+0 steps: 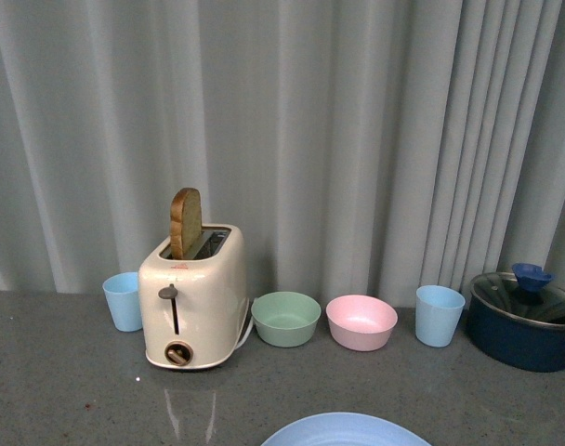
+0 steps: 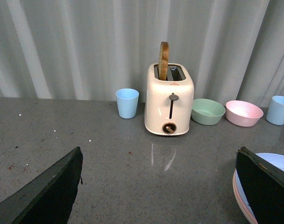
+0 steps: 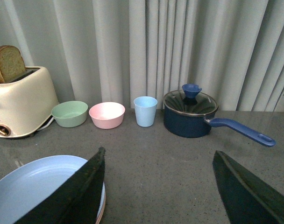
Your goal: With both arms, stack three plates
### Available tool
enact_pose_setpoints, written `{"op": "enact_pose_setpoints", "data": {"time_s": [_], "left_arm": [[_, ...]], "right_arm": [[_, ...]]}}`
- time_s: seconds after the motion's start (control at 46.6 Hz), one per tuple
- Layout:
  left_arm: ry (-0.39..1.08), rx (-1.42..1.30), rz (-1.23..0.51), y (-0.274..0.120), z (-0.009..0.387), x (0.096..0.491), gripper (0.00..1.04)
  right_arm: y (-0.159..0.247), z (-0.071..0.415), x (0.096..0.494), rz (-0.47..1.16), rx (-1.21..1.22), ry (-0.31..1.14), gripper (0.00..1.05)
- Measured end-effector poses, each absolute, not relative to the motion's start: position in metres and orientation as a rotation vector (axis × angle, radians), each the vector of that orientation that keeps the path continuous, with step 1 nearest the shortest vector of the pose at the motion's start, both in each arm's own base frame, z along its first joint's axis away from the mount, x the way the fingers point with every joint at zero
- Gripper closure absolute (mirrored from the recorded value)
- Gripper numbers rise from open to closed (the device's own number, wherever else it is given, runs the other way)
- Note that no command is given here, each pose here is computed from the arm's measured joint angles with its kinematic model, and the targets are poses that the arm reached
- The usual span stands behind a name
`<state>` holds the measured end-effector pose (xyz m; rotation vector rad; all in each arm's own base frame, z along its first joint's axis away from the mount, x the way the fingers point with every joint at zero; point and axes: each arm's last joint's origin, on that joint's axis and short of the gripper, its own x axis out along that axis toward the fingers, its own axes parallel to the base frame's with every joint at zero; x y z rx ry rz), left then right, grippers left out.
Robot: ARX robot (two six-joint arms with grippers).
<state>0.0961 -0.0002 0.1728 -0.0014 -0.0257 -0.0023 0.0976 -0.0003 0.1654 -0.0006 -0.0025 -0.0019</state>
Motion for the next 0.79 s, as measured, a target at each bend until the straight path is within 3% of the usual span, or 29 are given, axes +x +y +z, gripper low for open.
{"op": "enact_pose_setpoints", "data": {"time_s": [0.193, 0.794], "left_arm": [[-0.026, -0.001, -0.002, -0.0002, 0.1728, 0.0961, 0.07], [-0.026, -0.001, -0.002, -0.0002, 0.1728, 0.0961, 0.07]], "right_arm": [[-0.0003, 0.1654, 0.0976, -0.002, 0.001, -0.002, 0.05], [-0.0003, 0.1654, 0.0976, -0.002, 0.0, -0.002, 0.07]]}}
